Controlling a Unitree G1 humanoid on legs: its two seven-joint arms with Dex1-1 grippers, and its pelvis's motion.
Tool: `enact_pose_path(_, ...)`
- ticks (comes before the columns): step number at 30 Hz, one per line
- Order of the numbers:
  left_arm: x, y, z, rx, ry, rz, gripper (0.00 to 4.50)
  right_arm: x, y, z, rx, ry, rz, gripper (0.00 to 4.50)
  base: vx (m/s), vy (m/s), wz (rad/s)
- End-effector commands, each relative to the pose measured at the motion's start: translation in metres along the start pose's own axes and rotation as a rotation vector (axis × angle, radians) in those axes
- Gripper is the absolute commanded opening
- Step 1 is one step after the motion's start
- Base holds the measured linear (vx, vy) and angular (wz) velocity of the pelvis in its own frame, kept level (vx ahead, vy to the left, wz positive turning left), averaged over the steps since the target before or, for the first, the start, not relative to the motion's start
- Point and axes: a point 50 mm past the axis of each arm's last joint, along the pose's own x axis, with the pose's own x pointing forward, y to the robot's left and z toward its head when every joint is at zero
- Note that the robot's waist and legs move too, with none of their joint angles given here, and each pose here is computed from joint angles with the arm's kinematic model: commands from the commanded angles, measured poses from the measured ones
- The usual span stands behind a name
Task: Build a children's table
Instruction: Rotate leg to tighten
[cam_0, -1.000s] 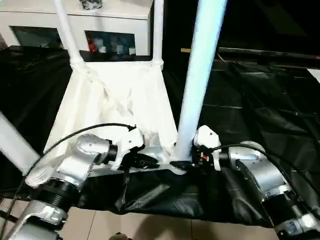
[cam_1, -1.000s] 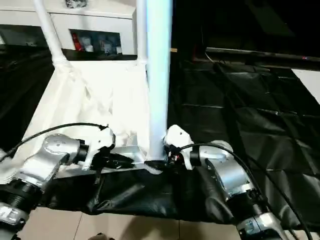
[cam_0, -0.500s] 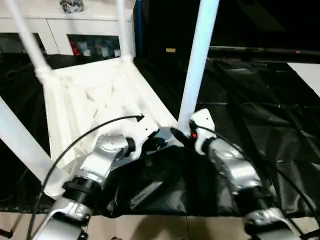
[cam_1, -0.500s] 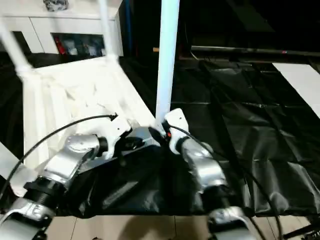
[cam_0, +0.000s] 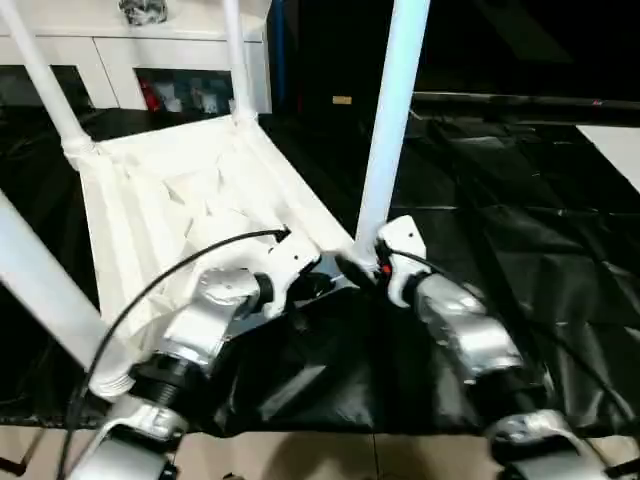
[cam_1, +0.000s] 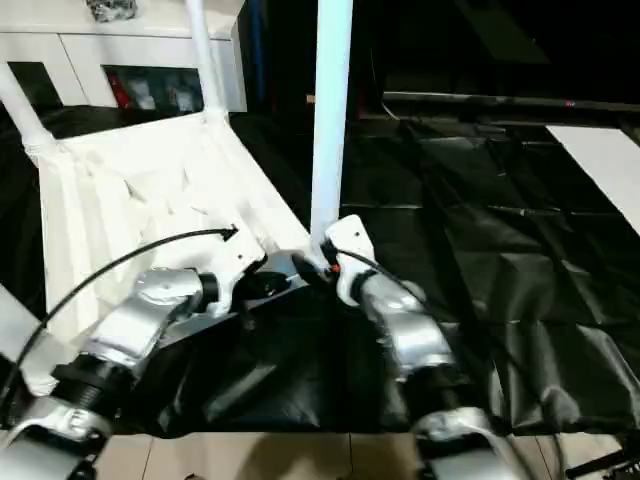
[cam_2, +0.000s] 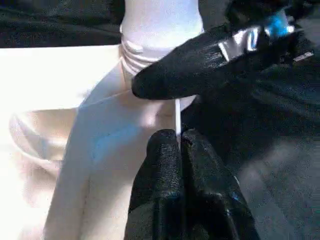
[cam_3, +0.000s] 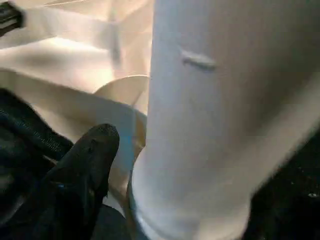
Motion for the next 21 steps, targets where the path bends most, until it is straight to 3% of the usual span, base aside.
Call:
enact_pose_path(1,0.006,-0.015,0.024,0.1,-0.126,-0.151,0.0,0.004,0.02,0.005,-0.029,-0.018,0.181,3.88,0.0,0.0,0.0)
enact_pose_path(3,-0.006,-0.015,0.019,0.116,-0.109,-0.22,0.0,-0.009,0.017,0.004,-0.085,-0.004,0.278,3.88,0.0,0.0,0.0)
enact_pose_path(11,-0.019,-0.019,0.016,0.131,-0.092,-0.339,0.0,-0.028,0.02,0.002,-0.114,0.027,0.451,3.88,0.0,0.0,0.0)
enact_pose_path(21,-0.019,-0.019,0.015,0.13,-0.085,-0.346,0.0,-0.029,0.027,-0.001,-0.127,0.05,0.532,2.99,0.0,0.0,0.0)
